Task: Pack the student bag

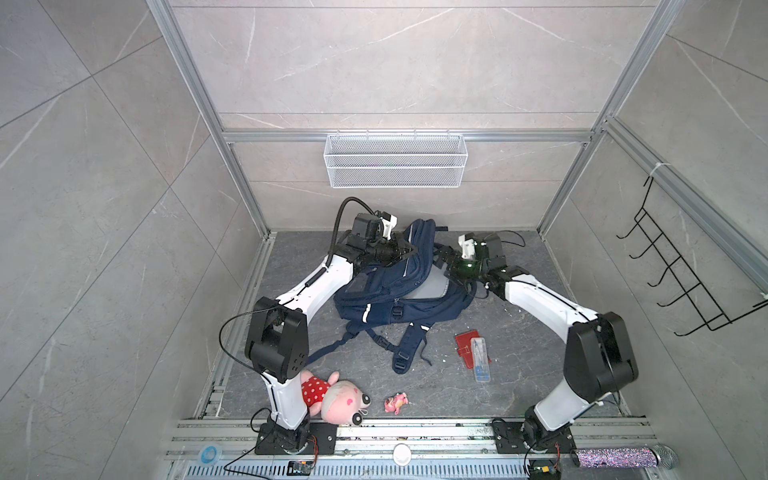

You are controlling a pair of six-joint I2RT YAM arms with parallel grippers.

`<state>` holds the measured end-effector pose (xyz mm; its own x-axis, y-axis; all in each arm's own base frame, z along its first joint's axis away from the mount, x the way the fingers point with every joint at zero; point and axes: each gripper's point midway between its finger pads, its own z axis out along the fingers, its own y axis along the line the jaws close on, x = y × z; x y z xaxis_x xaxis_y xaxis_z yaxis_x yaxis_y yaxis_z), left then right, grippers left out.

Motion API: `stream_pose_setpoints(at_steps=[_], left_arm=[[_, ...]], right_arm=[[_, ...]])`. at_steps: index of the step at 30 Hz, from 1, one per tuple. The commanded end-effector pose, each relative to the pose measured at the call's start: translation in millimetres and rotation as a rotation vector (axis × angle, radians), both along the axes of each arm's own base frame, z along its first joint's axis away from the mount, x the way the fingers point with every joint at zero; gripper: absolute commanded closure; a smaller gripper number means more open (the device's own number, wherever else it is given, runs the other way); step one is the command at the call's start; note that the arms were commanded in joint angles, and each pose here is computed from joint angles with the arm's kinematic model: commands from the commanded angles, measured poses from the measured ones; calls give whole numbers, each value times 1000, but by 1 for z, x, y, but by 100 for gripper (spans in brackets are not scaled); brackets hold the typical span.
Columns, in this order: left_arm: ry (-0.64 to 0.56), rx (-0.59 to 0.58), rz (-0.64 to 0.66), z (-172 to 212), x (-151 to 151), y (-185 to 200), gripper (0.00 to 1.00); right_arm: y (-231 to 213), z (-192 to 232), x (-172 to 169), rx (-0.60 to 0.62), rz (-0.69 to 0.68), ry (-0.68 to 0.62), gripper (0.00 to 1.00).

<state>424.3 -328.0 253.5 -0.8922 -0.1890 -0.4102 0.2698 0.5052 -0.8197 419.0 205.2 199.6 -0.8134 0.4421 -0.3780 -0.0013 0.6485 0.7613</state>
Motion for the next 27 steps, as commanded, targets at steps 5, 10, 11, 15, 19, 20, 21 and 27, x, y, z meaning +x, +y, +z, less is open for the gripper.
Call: stream_pose_setpoints(at_steps=[5, 10, 11, 15, 19, 20, 21, 27], left_arm=[[-24, 18, 22, -18, 24, 4, 100], [25, 43, 11, -44, 34, -9, 100], [42, 48, 8, -51, 35, -14, 100], [100, 56, -6, -77, 38, -34, 100], [127, 66, -20, -92, 35, -50, 100], [134, 69, -25, -94, 33, -51, 100], [141, 73, -27, -96, 31, -52, 95], [135, 110, 13, -79, 21, -24, 50]], right_arm=[[-63, 7, -47, -173, -87, 34, 0], [-85, 5, -61, -224, -144, 53, 0], [-85, 6, -62, -224, -142, 47, 0], [-82, 8, -60, -228, -116, 42, 0], [-80, 9, -54, -233, -112, 42, 0], [-80, 9, -52, -229, -112, 45, 0], [-78, 8, -51, -224, -109, 49, 0], [-75, 9, -44, -212, -107, 49, 0]])
